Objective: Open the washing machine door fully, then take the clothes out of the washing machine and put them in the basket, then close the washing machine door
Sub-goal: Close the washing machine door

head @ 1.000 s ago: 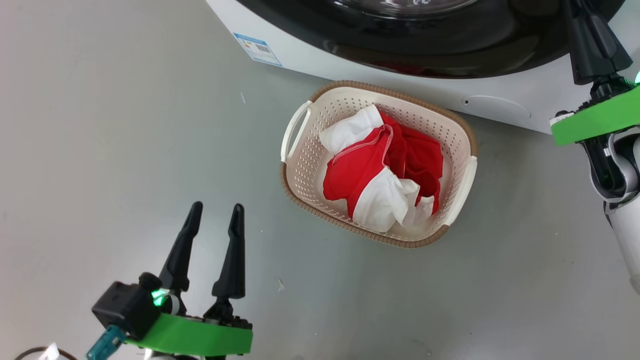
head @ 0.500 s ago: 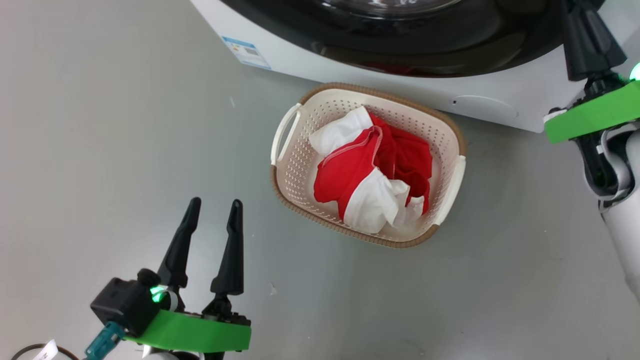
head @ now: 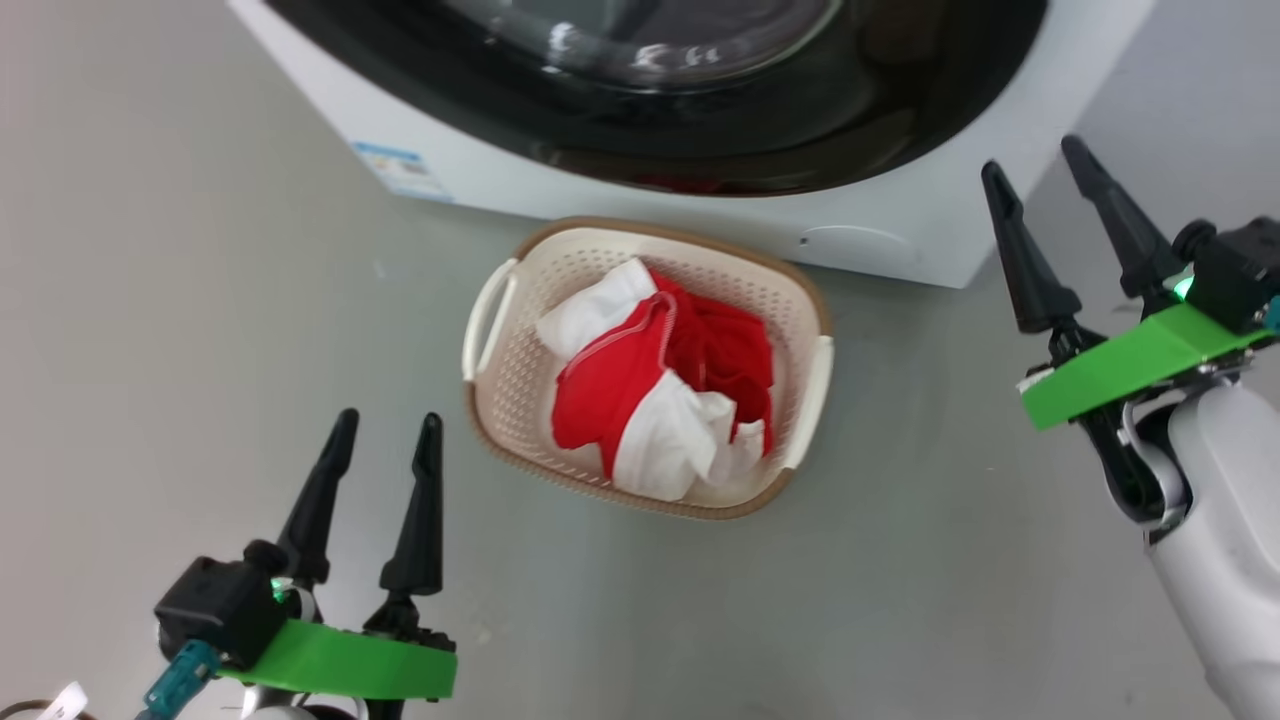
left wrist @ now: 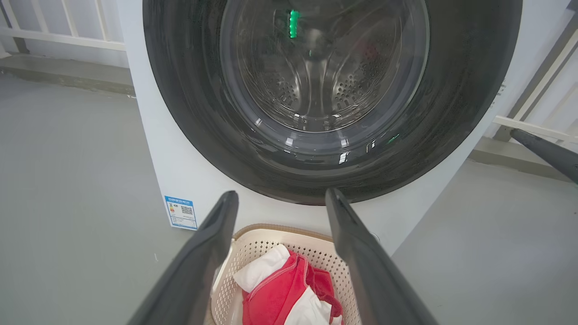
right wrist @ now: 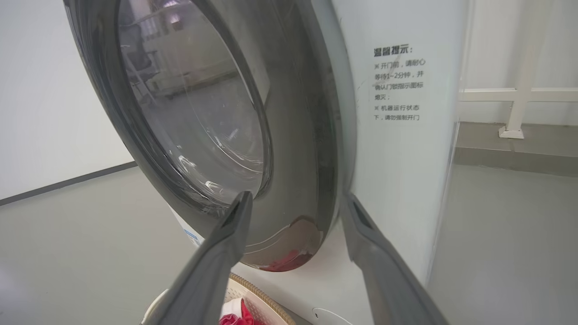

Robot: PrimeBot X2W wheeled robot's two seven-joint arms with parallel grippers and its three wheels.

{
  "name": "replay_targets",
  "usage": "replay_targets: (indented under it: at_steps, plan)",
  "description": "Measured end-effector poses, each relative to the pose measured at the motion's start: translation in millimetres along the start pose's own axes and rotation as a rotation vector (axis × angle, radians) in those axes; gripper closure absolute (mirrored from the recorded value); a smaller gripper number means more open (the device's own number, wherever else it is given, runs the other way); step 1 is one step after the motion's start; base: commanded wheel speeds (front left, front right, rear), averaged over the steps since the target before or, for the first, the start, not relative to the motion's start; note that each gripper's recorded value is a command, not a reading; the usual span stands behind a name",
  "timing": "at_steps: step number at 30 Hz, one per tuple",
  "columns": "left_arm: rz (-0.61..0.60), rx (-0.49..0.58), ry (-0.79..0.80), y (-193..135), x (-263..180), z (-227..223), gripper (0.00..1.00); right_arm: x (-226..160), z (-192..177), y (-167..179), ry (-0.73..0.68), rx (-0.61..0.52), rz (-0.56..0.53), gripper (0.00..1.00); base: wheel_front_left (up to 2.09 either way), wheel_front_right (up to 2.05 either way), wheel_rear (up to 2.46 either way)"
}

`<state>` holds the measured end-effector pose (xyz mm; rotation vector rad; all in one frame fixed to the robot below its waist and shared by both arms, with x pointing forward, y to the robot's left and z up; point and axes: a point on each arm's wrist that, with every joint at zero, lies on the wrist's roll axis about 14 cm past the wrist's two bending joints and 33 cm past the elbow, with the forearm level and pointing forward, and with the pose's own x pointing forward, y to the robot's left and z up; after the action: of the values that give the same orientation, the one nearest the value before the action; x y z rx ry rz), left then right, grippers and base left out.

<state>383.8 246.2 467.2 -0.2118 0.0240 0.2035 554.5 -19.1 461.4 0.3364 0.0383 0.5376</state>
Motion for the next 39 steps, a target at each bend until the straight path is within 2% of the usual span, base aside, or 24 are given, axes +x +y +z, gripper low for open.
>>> replay_targets:
  at_steps: [12,13,23,39]
  plan:
    - [-0.079,0.001,0.003,-19,9,-5,0.00,-72,5,-35,0.019,-0.004,-0.161,0.00,0.00,0.00,0.00]
    - [-0.092,0.008,-0.001,-23,11,-4,0.00,-86,5,-39,0.027,-0.011,-0.187,0.00,0.00,0.00,0.00]
    - [-0.124,0.015,0.011,-32,10,-9,0.00,-144,12,-51,0.022,-0.004,-0.307,0.00,0.00,0.00,0.00]
    - [-0.185,0.026,0.027,-48,-13,-11,0.00,-220,25,-52,-0.007,-0.018,-0.429,0.00,0.00,0.00,0.00]
